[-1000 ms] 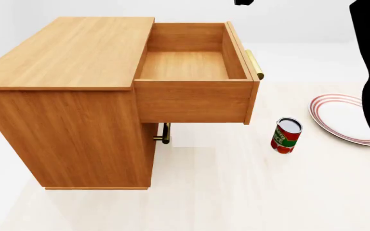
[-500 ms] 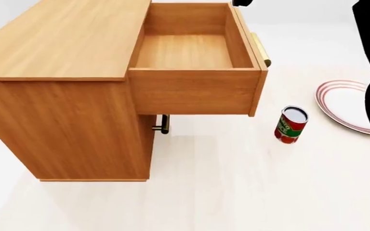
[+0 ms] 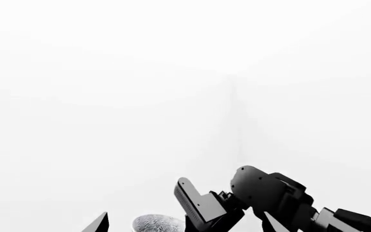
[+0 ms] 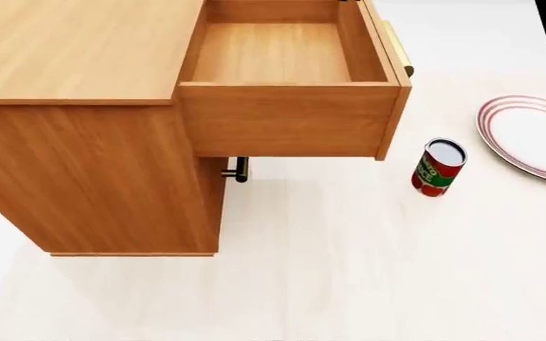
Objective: Put the bowl in the top drawer of the cabinet.
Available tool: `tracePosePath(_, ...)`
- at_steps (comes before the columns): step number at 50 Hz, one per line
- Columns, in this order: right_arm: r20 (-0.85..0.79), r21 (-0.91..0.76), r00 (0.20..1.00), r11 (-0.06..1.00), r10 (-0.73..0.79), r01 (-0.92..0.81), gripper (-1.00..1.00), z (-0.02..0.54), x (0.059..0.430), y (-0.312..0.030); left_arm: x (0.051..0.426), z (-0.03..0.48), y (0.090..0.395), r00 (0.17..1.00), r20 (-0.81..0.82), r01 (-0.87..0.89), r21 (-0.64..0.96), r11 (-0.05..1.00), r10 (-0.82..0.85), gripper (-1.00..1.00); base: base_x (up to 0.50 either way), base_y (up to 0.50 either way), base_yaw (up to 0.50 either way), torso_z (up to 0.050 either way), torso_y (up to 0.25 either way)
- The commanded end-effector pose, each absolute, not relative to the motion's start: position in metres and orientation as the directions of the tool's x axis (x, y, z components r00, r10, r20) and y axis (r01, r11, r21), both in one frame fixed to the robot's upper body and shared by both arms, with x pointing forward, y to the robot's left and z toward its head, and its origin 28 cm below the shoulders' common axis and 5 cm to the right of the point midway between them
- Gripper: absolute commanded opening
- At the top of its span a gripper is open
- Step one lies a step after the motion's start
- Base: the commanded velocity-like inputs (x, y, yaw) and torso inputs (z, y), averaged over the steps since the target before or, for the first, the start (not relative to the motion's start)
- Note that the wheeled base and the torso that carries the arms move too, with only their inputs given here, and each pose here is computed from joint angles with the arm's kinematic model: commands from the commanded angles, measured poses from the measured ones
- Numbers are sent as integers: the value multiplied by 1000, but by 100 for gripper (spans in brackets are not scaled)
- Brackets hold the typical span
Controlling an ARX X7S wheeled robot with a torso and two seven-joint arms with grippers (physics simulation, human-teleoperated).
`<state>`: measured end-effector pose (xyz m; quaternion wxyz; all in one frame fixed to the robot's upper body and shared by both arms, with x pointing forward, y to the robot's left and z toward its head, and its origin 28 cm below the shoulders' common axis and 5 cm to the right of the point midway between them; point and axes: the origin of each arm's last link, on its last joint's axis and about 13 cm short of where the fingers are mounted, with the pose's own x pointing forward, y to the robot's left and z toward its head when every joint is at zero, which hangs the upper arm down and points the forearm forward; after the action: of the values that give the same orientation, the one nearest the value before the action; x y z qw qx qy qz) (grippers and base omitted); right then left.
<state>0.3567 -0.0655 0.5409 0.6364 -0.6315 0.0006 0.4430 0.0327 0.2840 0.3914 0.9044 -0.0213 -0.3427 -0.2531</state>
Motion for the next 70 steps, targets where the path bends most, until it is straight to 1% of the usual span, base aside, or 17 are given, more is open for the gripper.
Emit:
tracePosePath(1, -556, -808, 589, -216, 587, -548, -100, 546, 352, -59, 29, 391, 285, 633, 637, 471, 135, 872, -440, 100, 0, 0, 0, 0, -96)
tracePosePath(9, -582, -789, 588, -214, 562, -576, -100, 542, 355, -60, 32, 388, 287, 635, 638, 470, 128, 873, -435, 100, 0, 0, 0, 0, -97)
tracePosePath(17, -586, -784, 568, -229, 578, -577, -100, 542, 354, -56, 35, 386, 286, 634, 639, 474, 123, 872, -435, 100, 0, 0, 0, 0, -96)
tracePosePath(31, -572, -796, 634, -165, 521, -583, -100, 548, 352, -73, 28, 389, 287, 633, 639, 479, 121, 869, -438, 100, 0, 0, 0, 0, -97)
tracePosePath(36, -564, -801, 638, -159, 525, -578, -100, 550, 351, -73, 30, 389, 285, 630, 638, 484, 123, 866, -443, 100, 0, 0, 0, 0, -96)
tracePosePath(48, -557, -804, 612, -178, 561, -568, -100, 548, 351, -68, 34, 387, 285, 629, 641, 486, 117, 866, -440, 100, 0, 0, 0, 0, -10)
tracePosePath(57, -628, -742, 576, -182, 523, -645, -100, 539, 358, -67, 31, 387, 286, 632, 641, 486, 110, 867, -435, 100, 0, 0, 0, 0, 0)
tracePosePath(66, -686, -677, 517, -190, 512, -711, -100, 533, 361, -67, 38, 383, 286, 636, 637, 489, 105, 866, -436, 100, 0, 0, 0, 0, 0)
tracePosePath(70, -696, -667, 510, -192, 505, -720, -100, 529, 363, -67, 38, 383, 286, 636, 636, 491, 102, 865, -436, 100, 0, 0, 0, 0, 0)
